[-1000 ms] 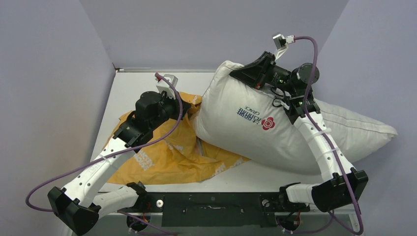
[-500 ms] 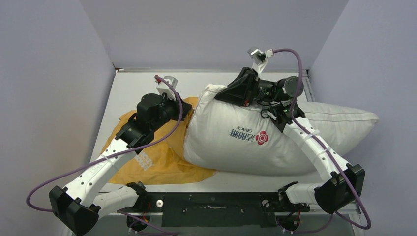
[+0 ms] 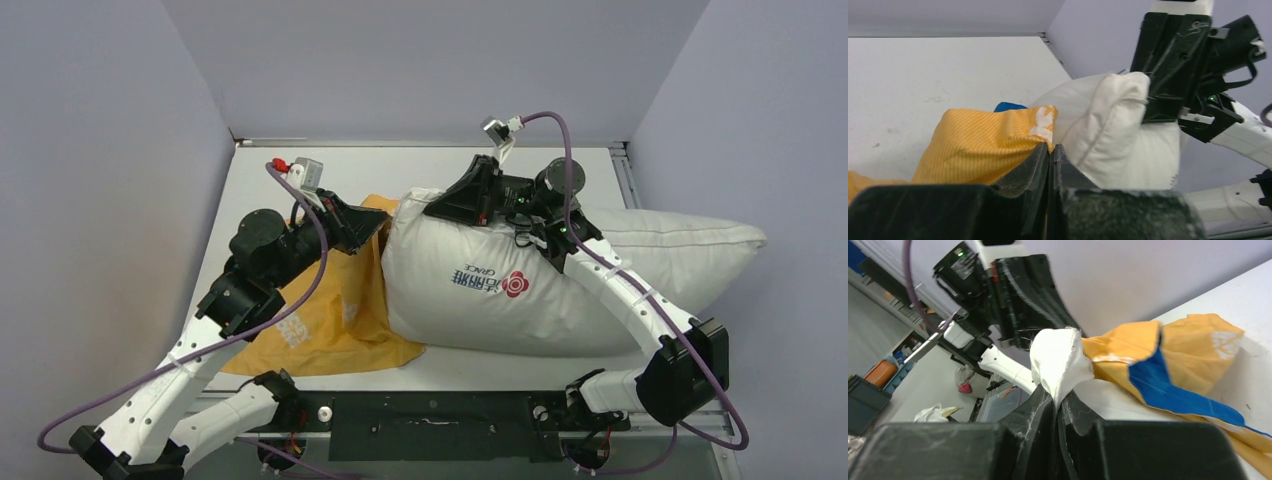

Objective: Put the pillow into the pillowcase
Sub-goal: Stuff the pillow into the pillowcase.

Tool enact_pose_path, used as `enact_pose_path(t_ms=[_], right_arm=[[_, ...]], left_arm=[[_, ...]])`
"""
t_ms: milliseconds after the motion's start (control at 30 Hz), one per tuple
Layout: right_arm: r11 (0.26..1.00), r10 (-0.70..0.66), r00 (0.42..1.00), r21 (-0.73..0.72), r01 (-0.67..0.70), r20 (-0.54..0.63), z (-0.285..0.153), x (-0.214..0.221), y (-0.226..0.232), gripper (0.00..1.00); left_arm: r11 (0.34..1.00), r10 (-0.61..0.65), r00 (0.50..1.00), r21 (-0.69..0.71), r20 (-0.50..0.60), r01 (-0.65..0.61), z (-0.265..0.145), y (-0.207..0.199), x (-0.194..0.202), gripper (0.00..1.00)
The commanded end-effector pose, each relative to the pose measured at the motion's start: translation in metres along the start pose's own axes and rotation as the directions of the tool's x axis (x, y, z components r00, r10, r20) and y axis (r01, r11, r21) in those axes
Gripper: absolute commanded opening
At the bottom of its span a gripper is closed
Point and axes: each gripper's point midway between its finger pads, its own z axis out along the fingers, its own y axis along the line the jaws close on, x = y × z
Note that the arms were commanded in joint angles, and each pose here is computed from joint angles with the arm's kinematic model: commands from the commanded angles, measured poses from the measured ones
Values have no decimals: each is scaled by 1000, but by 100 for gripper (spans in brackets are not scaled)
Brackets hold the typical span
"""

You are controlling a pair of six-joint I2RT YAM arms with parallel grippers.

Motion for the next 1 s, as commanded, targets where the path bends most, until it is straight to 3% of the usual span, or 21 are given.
enact_pose_path(t_ms=[0, 200, 367, 533, 800, 967], right_arm=[[969, -247, 964, 53, 243, 95, 3, -51, 26, 5], [924, -382, 912, 80, 374, 149, 2, -98, 59, 5], [915, -401, 895, 45, 400, 198, 1, -111, 78, 5], [926, -358, 911, -47, 374, 206, 5, -93, 75, 5], [960, -264, 964, -89, 266, 39, 10, -41, 55, 5], [955, -260, 965, -157, 251, -42, 6, -18, 85, 5]], left_arm=[[984, -69, 991, 171, 113, 49, -22, -45, -35, 0], [975, -85, 991, 212, 105, 62, -34, -60, -41, 0], [974, -93, 990, 216, 103, 69, -34, -62, -43, 0], [969, -113, 991, 227, 77, 93, -29, -63, -35, 0], [971, -114, 985, 223, 127, 84, -32, -63, -45, 0], [979, -96, 987, 192, 133, 69, -27, -55, -43, 0]])
